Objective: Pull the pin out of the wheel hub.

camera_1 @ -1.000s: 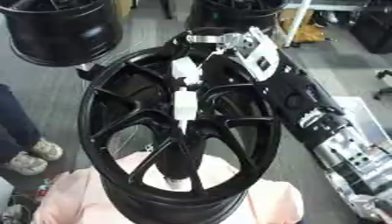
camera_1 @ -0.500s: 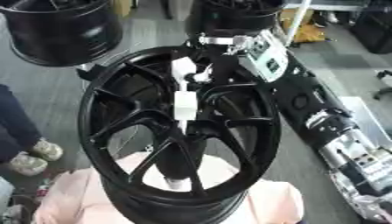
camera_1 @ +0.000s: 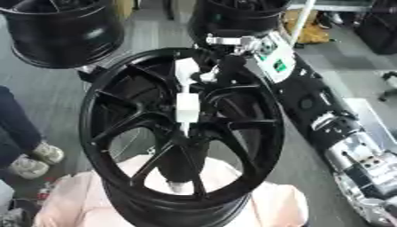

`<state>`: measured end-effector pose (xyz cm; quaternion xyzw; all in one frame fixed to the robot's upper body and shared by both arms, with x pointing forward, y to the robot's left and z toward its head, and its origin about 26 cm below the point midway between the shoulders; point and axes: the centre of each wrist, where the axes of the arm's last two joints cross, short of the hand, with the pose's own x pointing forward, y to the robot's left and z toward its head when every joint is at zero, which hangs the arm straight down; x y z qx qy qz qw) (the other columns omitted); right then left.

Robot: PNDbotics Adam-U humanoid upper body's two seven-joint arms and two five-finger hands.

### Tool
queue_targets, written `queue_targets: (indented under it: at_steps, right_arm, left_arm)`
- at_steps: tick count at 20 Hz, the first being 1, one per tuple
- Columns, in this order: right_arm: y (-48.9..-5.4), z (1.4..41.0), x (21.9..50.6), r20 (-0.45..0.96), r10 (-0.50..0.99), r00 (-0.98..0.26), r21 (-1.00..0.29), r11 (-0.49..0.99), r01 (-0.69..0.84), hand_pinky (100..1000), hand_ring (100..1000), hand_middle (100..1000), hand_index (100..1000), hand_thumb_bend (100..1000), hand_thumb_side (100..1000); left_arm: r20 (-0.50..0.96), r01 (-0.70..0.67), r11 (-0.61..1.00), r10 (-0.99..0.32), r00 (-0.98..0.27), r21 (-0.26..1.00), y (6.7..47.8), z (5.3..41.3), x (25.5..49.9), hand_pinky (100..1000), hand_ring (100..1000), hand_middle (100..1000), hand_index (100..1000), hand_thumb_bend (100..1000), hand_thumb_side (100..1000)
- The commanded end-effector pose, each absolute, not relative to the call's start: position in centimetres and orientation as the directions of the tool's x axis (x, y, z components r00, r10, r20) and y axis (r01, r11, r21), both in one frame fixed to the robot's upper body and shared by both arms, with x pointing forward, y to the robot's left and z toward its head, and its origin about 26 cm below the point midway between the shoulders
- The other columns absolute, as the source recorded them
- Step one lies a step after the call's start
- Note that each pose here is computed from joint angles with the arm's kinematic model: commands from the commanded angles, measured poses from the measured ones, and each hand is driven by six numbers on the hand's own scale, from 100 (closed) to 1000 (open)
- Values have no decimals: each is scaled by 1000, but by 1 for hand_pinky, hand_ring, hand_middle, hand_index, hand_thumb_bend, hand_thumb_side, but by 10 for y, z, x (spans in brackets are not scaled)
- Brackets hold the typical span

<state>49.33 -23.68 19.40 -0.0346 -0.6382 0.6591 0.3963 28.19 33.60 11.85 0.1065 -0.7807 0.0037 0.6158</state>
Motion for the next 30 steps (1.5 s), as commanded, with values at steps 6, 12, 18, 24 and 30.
queue_targets:
  at_steps: [6,12,18,24,30]
  right_arm:
    - [-239,220,492,376,439,-816,-903,-26,-430,703,605,443,544,142,242]
    - [-236,234,490,407,398,-822,-904,48,-424,685,579,416,523,134,229]
    - [-236,253,490,426,372,-825,-904,144,-402,673,563,407,515,129,209]
    - [-255,280,486,442,351,-826,-887,305,-346,661,544,401,510,129,191]
    - [-310,308,469,442,371,-817,-836,500,-225,658,540,402,510,131,175]
  left_arm:
    - [951,-171,974,-191,-242,152,338,128,282,685,587,584,613,233,630]
    - [952,-174,973,-191,-240,151,339,128,282,685,587,584,613,232,630]
    - [952,-176,972,-193,-236,153,340,128,281,685,587,585,613,233,630]
    - [953,-182,971,-196,-232,156,341,127,280,685,587,585,613,233,630]
    - [954,-192,969,-200,-223,159,343,126,279,685,587,585,614,233,630]
